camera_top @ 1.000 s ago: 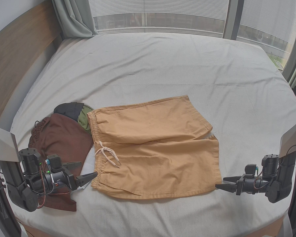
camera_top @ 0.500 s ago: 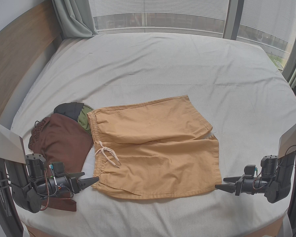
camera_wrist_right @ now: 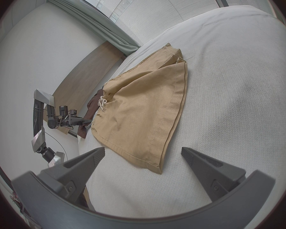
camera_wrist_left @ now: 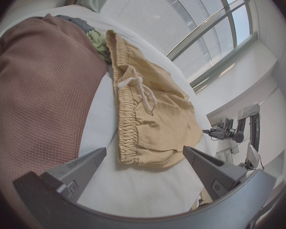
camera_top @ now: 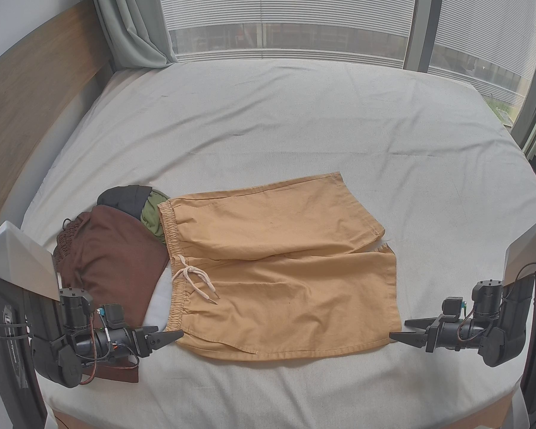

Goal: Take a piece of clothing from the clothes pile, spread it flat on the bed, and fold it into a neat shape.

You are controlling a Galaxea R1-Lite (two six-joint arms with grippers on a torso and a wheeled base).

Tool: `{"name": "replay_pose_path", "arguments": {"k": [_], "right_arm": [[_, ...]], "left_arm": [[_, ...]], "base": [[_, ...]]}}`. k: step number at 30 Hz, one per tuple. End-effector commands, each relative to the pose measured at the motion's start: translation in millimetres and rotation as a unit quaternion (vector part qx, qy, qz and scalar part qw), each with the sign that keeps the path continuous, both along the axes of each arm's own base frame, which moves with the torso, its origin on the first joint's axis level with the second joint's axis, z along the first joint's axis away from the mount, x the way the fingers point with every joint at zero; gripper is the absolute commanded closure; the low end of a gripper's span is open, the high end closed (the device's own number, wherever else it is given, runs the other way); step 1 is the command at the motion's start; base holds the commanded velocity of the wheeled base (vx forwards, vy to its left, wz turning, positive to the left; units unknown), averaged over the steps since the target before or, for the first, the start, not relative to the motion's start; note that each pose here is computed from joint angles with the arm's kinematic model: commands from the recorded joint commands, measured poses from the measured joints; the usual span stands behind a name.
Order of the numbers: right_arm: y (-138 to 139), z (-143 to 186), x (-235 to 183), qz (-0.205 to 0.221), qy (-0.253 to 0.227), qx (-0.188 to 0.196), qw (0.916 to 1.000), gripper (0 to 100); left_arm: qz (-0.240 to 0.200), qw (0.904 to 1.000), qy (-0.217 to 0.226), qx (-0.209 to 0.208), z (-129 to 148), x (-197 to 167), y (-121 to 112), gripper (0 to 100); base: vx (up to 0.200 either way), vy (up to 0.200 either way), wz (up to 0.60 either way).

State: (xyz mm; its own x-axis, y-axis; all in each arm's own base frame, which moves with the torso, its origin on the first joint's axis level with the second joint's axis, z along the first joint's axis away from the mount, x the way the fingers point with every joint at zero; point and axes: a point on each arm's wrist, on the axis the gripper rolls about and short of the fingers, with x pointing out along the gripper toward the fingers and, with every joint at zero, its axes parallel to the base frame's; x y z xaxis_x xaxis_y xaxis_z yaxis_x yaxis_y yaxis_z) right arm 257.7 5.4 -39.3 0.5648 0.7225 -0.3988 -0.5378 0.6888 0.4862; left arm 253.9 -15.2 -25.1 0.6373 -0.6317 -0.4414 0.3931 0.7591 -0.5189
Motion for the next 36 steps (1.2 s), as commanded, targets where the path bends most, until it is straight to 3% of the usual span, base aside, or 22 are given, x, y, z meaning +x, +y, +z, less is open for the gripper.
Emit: {"name": "replay_pose_path", "arguments": {"k": [1,5,16,26,27,36], "right_arm": [[-0.1,-0.4,0.3,0.0,0.0,0.0,1.0,0],[0.3,-0.3,0.7,0.0,0.0,0.001,1.0,0],[-0.3,-3.2,4.6,0.0,-0.003,0.001,1.0,0],[-0.3,-3.1,5.0,-0.001,-0.003,0.001,1.0,0],[-0.3,-3.1,5.0,-0.001,-0.003,0.001,1.0,0],[0.2,-4.4,4.4,0.001,0.0,0.001,1.0,0]], "left_arm": [[0.002,0.9999,0.016,-0.005,-8.9,2.5,-0.9,0],[0.033,0.9969,0.049,-0.052,-8.5,12.8,-7.6,0],[0.041,0.9952,0.07,-0.056,-20.8,16.7,-10.0,0],[0.054,0.9952,0.062,-0.054,-19.9,22.2,-10.9,0],[0.055,0.9948,0.065,-0.056,-20.3,22.1,-12.2,100],[0.046,0.9949,0.071,-0.053,-25.5,22.2,-16.4,100]], "base": [[0.0,0.0,0.0],[0.0,0.0,0.0],[0.0,0.0,0.0],[0.0,0.0,0.0],[0.0,0.0,0.0],[0.0,0.0,0.0]]}}
